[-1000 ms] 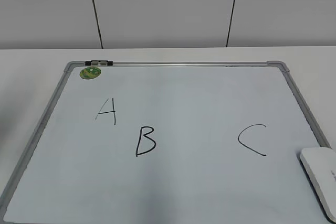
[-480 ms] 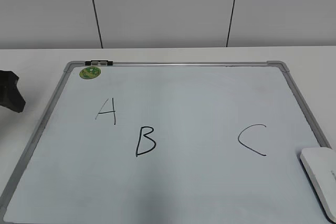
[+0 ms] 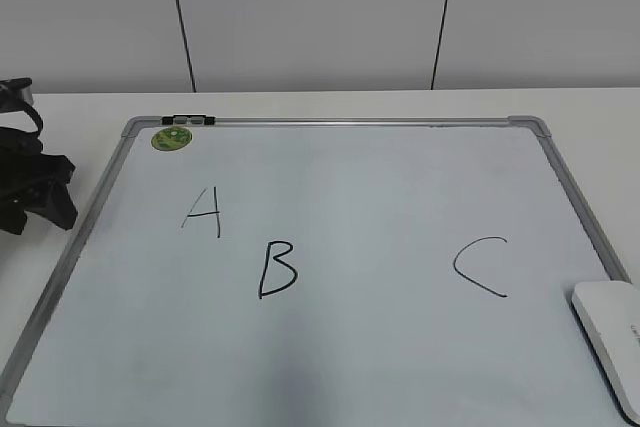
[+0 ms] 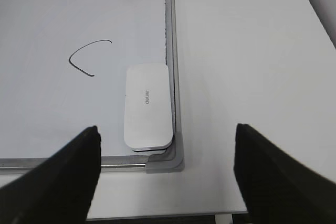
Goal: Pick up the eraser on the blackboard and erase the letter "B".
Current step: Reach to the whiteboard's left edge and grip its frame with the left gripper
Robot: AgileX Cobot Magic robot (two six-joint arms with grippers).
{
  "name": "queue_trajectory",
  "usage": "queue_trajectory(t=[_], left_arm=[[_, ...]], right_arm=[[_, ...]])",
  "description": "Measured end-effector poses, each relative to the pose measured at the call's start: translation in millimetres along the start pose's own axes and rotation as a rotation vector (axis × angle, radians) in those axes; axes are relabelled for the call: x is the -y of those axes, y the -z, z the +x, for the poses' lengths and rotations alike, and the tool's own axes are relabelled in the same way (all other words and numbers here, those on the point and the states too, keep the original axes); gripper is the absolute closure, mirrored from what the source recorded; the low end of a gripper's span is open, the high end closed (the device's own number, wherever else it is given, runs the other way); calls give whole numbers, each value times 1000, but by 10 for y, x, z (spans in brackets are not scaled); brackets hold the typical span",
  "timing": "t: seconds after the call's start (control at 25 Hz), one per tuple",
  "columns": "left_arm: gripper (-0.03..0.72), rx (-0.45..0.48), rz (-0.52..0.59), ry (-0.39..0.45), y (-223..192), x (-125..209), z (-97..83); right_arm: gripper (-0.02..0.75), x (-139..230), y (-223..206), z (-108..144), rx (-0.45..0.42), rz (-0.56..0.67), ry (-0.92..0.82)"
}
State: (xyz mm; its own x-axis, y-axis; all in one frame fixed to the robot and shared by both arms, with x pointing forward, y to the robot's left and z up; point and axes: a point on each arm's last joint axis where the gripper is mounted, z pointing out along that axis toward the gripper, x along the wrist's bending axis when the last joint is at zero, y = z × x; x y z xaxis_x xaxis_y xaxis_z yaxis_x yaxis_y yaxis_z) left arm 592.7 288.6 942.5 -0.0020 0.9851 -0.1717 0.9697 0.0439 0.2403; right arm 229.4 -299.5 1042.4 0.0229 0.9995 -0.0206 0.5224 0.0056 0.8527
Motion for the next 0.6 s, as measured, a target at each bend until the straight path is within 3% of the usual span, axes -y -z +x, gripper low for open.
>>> queue_trajectory(t=[0.6], left_arm=[[306, -3, 11, 13, -331, -169, 43]], right_arm=[[151, 0, 0, 0, 0, 0, 0]])
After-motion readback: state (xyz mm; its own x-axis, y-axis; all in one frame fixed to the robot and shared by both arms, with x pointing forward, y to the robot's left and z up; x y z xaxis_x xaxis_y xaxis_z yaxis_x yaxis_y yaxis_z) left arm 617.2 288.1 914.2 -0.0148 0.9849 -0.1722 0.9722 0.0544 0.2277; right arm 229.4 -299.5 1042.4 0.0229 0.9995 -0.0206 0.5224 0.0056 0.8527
